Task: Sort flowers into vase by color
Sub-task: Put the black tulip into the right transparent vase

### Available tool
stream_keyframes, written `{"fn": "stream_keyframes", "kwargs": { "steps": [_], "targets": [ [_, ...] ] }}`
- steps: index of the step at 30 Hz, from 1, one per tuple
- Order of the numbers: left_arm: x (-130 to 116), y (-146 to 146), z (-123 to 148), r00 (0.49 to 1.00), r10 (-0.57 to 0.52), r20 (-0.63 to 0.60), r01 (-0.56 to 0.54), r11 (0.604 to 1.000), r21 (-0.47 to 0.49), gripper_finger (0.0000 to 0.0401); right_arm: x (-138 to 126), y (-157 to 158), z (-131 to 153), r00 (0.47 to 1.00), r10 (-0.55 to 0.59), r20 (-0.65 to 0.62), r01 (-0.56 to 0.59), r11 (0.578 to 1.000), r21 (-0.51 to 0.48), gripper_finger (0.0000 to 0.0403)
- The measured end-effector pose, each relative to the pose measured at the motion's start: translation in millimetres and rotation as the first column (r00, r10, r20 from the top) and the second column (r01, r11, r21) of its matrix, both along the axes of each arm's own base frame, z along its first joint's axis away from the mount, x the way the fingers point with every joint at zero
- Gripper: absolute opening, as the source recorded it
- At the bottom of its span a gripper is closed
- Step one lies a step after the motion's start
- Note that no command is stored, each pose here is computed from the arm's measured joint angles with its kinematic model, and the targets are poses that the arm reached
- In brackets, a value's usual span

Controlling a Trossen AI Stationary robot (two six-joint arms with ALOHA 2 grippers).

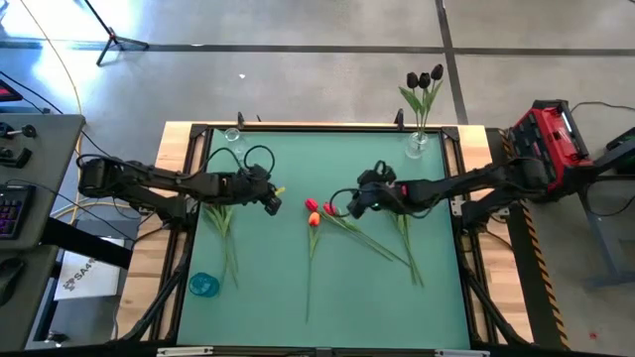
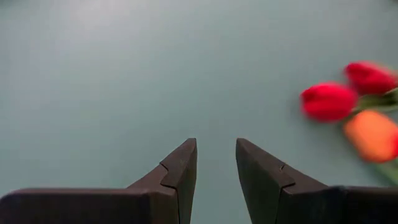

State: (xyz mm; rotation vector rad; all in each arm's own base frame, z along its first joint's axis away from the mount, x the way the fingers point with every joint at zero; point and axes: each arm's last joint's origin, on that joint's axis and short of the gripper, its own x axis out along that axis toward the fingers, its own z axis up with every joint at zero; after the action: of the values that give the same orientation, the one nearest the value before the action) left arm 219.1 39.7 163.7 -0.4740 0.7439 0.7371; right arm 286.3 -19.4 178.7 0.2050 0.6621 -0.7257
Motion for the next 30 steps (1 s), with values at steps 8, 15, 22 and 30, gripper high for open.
{"fn": "stream_keyframes", "kwargs": {
  "steps": [8, 15, 22, 30],
  "targets": [
    [-20.2, -2.0, 2.0, 0.957, 0.131, -0.257, -0.173, 0.973, -0.151, 0.0099, 17.1, -9.6, -20.3, 0.999, 0.046, -0.004, -0.047, 0.998, -0.035, 0.0209],
    [-30.2, -5.9, 19.7, 0.892, 0.143, -0.428, -0.254, 0.943, -0.213, 0.0099, 22.1, -19.7, -23.3, 0.999, 0.049, 0.007, -0.049, 0.996, -0.073, 0.0209],
    [-48.0, -8.4, 22.9, 0.788, 0.231, -0.57, -0.37, 0.919, -0.139, 0.0099, 22.5, -22.0, -22.8, 0.998, 0.064, -0.007, -0.065, 0.993, -0.097, 0.0209],
    [-61.7, -16.7, 0.7, 0.745, 0.254, -0.617, -0.461, 0.864, -0.2, 0.0099, 21.9, -21.1, -23.6, 0.998, 0.067, -0.017, -0.068, 0.993, -0.094, 0.0209]
  ]
}}
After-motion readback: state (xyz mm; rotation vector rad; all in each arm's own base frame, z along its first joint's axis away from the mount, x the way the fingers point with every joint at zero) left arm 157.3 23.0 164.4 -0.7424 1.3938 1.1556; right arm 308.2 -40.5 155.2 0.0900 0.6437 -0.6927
